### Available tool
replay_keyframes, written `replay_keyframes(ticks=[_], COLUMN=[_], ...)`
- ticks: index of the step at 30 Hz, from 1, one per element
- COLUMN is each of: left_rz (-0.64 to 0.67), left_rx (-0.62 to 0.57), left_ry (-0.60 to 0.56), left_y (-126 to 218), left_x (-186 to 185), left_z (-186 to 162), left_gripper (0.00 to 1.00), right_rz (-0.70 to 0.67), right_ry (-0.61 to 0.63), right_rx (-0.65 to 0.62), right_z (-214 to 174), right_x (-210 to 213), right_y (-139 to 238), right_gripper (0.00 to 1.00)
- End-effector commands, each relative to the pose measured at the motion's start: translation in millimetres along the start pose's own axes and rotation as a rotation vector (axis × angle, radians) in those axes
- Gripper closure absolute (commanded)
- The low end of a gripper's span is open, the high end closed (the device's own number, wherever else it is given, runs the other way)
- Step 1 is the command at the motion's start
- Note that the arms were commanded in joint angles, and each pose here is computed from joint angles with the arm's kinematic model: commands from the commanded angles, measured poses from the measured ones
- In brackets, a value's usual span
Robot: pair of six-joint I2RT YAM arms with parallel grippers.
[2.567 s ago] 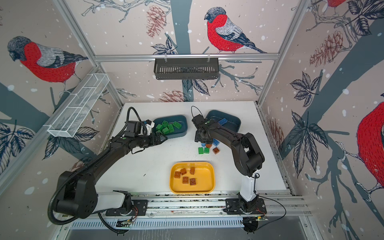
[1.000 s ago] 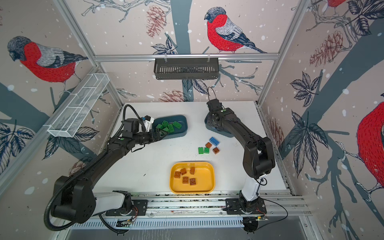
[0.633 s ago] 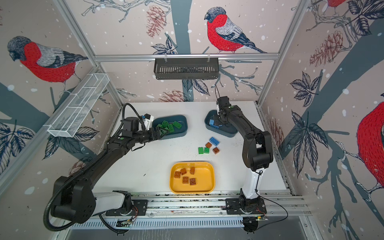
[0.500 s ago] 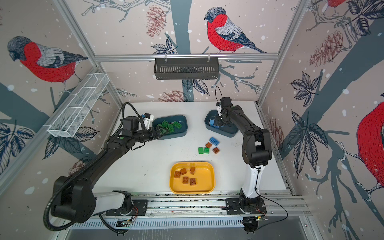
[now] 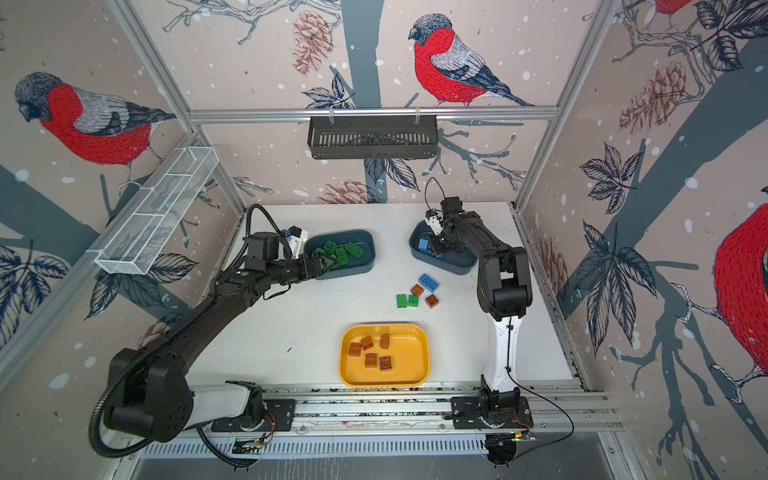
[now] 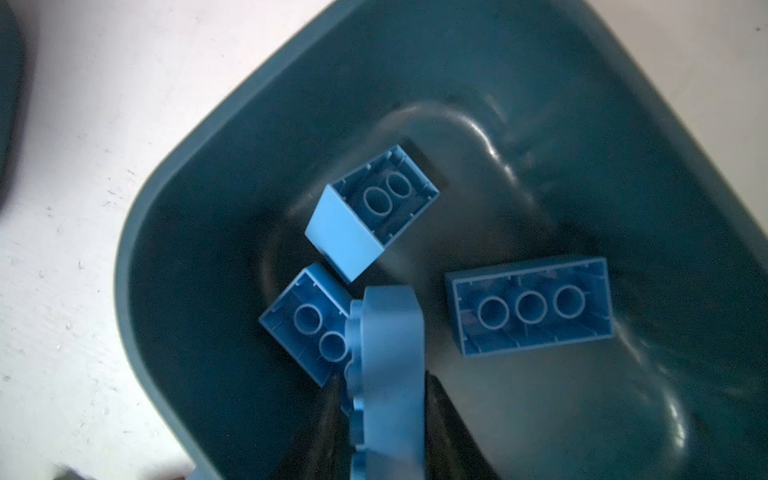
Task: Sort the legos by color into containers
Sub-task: 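Grasp a blue 2x4 brick with the right gripper and drop it into the blue-brick bin, then lower the right gripper onto the other blue 2x4 brick and close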
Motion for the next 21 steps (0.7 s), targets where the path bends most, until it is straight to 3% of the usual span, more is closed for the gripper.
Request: replay_keyframes(ticks=[1,6,14,21], left_rz=[0.002,0.005,0.006,0.005], left_rx=[-0.004,-0.001,0.005,0.015], left_ry=[-0.01,-0.012,-0.013,-0.009], left_y=[-1,0,-2,-6], left_x=[-1,-1,0,3], left_z=[1,2,1,0], left_gripper=[0.03,0.03,0.03,0.03], right_rz=[0.019,0.02,0.073,0.135], right_ry=[0.004,0.0,0.005,-0.131], right_rx=[-0.014,-0.045,-0.066,-0.102], right_z=[4,7,-9,-38], right_x=[1,5,48,96], right_y=[3,24,68,89], right_gripper=[0.56,0.51,0.42,0.32])
Point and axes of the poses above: each gripper's point midway between its finger pads, its own y axis back along the fingers, its own x axis along the line the jaws close on, z = x × y, the point moved 9 cm from there along y, back along the fingers, and after that the axes turned 4 degrees about -y, right-handed, at the moved point
